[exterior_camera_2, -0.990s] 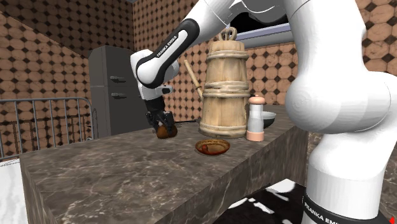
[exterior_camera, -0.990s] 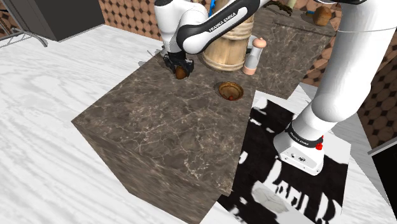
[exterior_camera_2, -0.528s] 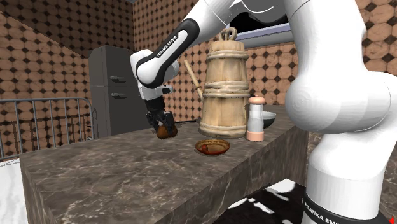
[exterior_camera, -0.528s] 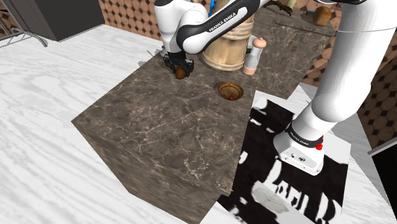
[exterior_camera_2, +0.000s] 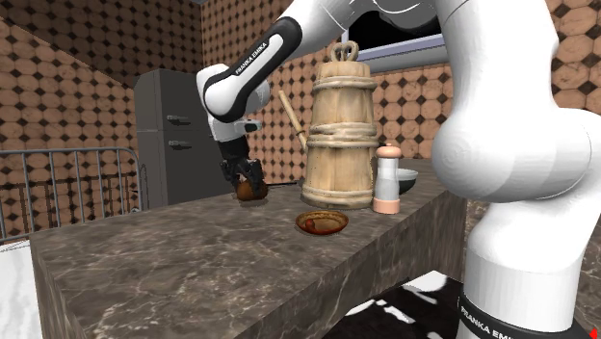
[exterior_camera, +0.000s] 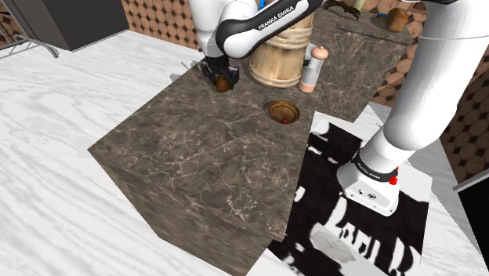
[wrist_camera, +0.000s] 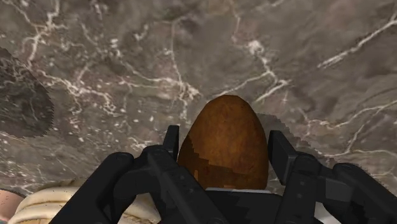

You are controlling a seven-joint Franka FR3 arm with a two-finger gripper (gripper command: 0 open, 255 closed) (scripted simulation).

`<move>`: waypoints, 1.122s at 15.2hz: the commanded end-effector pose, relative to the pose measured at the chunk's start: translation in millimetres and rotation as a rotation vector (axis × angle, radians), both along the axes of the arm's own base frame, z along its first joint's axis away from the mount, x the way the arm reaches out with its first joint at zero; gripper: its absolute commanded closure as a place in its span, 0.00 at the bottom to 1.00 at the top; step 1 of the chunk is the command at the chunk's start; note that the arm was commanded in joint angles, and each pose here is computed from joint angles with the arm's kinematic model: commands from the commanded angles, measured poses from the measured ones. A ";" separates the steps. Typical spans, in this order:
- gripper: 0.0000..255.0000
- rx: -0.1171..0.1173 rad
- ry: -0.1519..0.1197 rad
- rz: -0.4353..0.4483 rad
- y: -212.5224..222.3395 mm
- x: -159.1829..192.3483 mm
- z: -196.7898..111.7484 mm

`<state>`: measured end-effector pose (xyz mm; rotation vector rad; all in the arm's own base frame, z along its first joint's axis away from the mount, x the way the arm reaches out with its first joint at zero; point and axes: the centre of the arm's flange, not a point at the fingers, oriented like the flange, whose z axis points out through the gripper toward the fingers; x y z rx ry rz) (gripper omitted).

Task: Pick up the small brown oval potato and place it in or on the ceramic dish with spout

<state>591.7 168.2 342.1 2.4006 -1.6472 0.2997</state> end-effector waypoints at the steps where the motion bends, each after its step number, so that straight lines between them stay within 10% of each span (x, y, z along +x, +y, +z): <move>1: 1.00 0.000 0.000 0.000 -0.8 -0.1 11.1; 17: 1.00 0.000 0.000 0.000 -0.8 -0.1 95.6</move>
